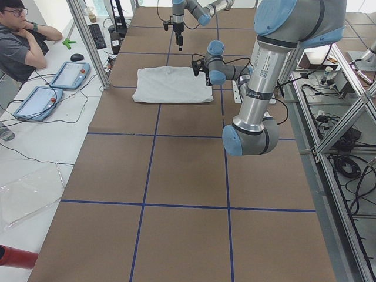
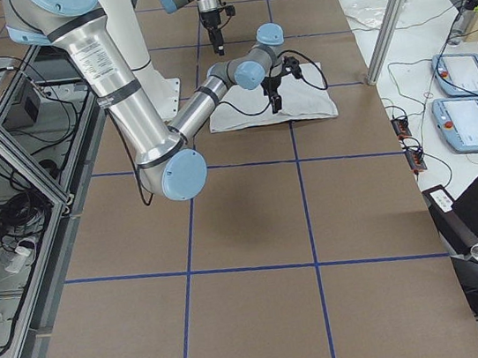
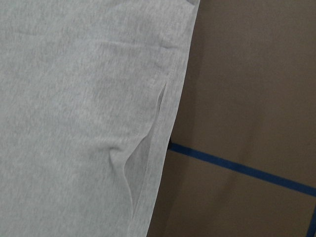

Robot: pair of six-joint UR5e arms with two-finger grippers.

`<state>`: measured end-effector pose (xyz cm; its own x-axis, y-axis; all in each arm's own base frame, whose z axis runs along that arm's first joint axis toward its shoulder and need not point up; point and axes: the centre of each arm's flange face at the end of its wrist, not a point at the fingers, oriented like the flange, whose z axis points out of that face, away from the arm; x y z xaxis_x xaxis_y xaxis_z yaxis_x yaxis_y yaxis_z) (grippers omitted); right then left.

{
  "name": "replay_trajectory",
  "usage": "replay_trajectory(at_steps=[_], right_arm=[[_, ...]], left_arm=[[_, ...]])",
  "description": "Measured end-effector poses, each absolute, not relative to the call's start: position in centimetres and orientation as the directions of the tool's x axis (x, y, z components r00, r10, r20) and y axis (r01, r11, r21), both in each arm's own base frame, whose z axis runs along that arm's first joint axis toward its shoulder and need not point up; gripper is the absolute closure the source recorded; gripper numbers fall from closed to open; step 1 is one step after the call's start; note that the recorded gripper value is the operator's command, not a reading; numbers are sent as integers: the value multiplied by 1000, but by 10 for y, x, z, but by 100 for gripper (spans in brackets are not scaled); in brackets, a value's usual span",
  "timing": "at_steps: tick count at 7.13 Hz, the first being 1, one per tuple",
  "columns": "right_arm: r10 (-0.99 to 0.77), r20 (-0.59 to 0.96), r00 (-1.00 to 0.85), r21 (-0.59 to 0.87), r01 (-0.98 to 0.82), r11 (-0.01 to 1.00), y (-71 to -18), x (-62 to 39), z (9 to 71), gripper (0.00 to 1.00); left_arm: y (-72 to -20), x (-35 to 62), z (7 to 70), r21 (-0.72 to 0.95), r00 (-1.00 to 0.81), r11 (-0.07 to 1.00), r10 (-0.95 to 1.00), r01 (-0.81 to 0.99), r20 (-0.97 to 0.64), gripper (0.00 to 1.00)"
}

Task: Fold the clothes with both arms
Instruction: 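Move the left gripper to the near edge while the right moves to the side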

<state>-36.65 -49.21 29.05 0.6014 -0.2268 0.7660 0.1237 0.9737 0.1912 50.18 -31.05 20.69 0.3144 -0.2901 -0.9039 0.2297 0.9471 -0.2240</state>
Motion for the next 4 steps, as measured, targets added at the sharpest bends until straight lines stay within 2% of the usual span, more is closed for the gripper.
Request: replay_trajectory(at_steps=[4], right_arm=[[-179,785,593,143,108,984,-471,-380,286,0]], left_arm=[[-306,528,248,-235,416,939,-324,250,-850,0]])
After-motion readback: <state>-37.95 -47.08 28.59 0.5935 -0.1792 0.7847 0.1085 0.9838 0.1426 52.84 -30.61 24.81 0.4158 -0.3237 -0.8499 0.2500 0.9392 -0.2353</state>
